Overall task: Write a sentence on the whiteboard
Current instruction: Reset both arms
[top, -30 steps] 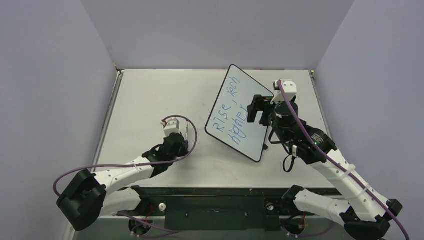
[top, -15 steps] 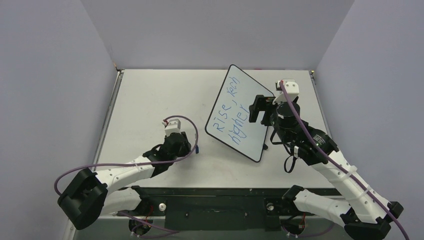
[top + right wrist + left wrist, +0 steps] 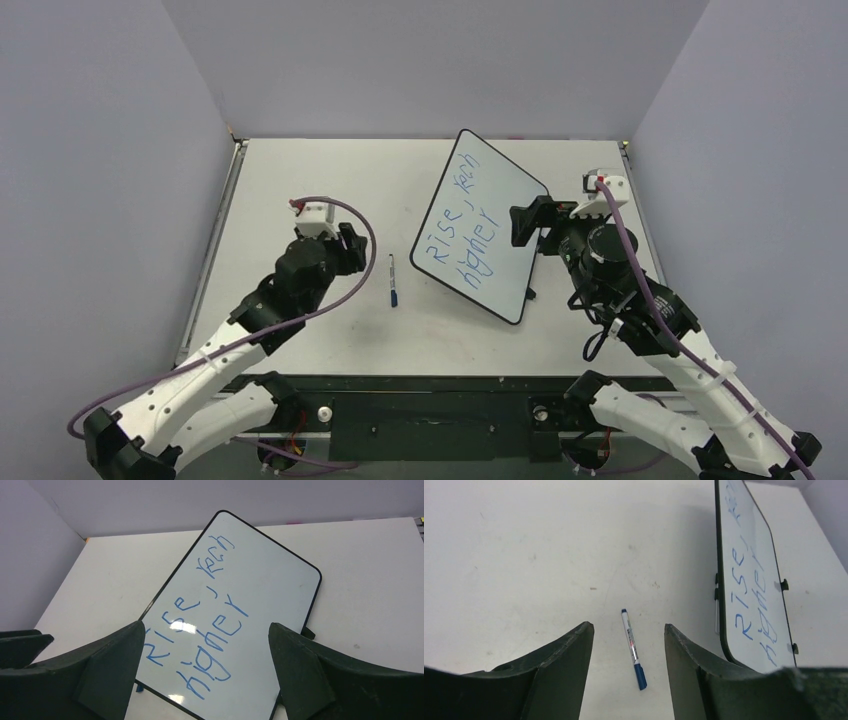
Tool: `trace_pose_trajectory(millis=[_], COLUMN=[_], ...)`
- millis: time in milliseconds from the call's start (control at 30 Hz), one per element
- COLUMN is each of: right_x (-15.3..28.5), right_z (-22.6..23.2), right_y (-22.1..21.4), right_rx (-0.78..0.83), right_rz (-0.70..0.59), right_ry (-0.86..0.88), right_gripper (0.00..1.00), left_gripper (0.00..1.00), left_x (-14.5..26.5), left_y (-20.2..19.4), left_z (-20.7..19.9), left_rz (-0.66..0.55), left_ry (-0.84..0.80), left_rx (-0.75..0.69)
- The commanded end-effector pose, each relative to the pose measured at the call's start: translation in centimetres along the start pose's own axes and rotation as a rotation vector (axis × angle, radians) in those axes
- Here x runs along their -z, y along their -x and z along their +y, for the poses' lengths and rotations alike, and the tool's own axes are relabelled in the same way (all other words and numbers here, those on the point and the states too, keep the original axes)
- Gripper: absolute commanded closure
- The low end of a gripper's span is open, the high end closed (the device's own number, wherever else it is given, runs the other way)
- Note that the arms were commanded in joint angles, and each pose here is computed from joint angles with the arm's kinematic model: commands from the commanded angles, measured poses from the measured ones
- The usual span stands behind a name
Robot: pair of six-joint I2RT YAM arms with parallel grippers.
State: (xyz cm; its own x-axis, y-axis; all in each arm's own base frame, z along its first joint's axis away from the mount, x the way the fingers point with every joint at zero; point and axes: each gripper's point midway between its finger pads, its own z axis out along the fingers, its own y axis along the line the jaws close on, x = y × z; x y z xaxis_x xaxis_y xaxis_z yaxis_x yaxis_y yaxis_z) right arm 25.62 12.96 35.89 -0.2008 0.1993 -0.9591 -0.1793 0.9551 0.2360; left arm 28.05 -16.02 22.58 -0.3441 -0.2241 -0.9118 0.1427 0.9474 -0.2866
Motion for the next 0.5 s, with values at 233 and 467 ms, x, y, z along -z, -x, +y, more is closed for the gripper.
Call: trace_pose_trajectory(millis=[233,467], right_x=[0.9,1.3], right_z=[-1.2,-3.6], right_y=[0.9,-2.0], right_rx=[-0.086,-0.090], right_rz=[-0.155,-0.142], right_ry=[-0.001,-0.076], right_gripper=[0.07,0.06], left_gripper=[0.48,0.46], left_x=[5.3,5.2], left_y=[11.9,11.5], left_z=[4.4,6.2], left_rz=[-0.315,-0.380], left_ry=[0.213,0.262], left_rx=[-0.248,-0.330])
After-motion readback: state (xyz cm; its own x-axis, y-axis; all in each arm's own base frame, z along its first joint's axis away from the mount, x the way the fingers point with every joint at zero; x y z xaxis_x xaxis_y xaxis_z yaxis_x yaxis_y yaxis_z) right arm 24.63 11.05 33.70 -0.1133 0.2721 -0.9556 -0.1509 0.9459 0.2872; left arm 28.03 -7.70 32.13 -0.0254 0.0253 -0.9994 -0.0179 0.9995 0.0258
